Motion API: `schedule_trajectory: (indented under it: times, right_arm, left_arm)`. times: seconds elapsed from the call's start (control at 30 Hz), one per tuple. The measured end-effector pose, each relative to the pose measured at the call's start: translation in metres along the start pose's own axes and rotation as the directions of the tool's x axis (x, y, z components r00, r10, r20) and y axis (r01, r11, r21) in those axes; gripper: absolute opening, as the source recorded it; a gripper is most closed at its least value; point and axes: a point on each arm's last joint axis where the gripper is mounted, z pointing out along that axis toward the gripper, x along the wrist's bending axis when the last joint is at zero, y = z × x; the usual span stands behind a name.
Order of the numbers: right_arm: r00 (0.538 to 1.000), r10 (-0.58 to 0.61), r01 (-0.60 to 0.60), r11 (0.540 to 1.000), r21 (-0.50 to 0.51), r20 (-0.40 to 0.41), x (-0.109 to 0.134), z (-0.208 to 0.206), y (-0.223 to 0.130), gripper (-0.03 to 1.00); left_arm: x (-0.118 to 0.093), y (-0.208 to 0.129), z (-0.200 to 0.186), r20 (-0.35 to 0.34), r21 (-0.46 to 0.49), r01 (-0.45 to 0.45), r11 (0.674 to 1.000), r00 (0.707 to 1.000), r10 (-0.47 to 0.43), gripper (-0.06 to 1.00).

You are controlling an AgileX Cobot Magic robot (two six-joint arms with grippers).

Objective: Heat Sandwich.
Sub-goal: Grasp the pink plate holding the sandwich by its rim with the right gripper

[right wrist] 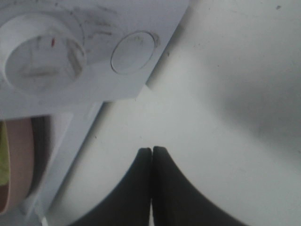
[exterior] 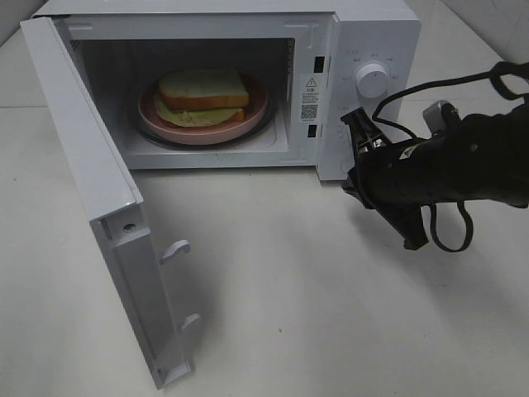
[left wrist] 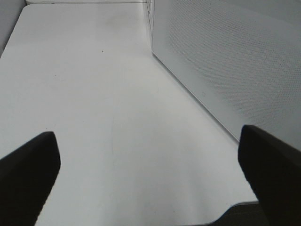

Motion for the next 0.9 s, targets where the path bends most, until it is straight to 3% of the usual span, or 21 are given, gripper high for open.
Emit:
schedule_trajectory:
  times: [0.13, 0.23, 0.43, 0.53, 0.57, 0.6, 0.73, 0.77, 0.8, 0.87, 0.9]
  right_arm:
    - [0.994, -0.105, 0.104, 0.994, 0.045, 0.019, 0.002, -0.009, -0.002, 0.03]
    - [0.957, -0.29, 0.288, 0.953, 0.089, 0.01, 0.005, -0.022, -0.004, 0.04]
    - [0.883, -0.47, 0.465, 0.874, 0.14, -0.003, 0.009, -0.042, -0.005, 0.06]
    - [0.815, -0.58, 0.568, 0.8, 0.192, 0.007, 0.01, -0.057, -0.006, 0.07]
    - [0.766, -0.642, 0.623, 0.749, 0.225, 0.017, 0.012, -0.063, -0.005, 0.08]
    - [0.766, -0.642, 0.623, 0.749, 0.225, 0.017, 0.012, -0.063, -0.005, 0.08]
    - [0.654, -0.756, 0.717, 0.632, 0.295, 0.032, 0.016, -0.072, -0.003, 0.09]
    - [0.654, -0.756, 0.717, 0.632, 0.295, 0.032, 0.016, -0.072, -0.003, 0.09]
    - [0.581, -0.814, 0.761, 0.553, 0.341, 0.023, 0.019, -0.075, -0.002, 0.09]
    - [0.501, -0.865, 0.801, 0.464, 0.378, 0.0, 0.02, -0.078, -0.002, 0.09]
    - [0.398, -0.917, 0.843, 0.346, 0.412, -0.043, 0.02, -0.081, -0.002, 0.09]
  left_arm:
    - [0.0, 0.0, 0.0, 0.0, 0.0, 0.0, 1.0, 1.0, 0.0, 0.97]
    - [0.0, 0.0, 0.0, 0.0, 0.0, 0.0, 1.0, 1.0, 0.0, 0.97]
    - [0.0, 0.0, 0.0, 0.0, 0.0, 0.0, 1.0, 1.0, 0.0, 0.97]
    - [0.0, 0.0, 0.0, 0.0, 0.0, 0.0, 1.0, 1.0, 0.0, 0.97]
    - [0.0, 0.0, 0.0, 0.0, 0.0, 0.0, 1.0, 1.0, 0.0, 0.97]
    - [0.0, 0.0, 0.0, 0.0, 0.0, 0.0, 1.0, 1.0, 0.0, 0.97]
    - [0.0, 0.0, 0.0, 0.0, 0.0, 0.0, 1.0, 1.0, 0.0, 0.97]
    - [0.0, 0.0, 0.0, 0.0, 0.0, 0.0, 1.0, 1.0, 0.0, 0.97]
    - [0.0, 0.0, 0.0, 0.0, 0.0, 0.0, 1.0, 1.0, 0.0, 0.97]
    - [0.0, 0.0, 0.0, 0.0, 0.0, 0.0, 1.0, 1.0, 0.0, 0.97]
    - [0.0, 0.0, 0.0, 0.0, 0.0, 0.0, 1.0, 1.0, 0.0, 0.97]
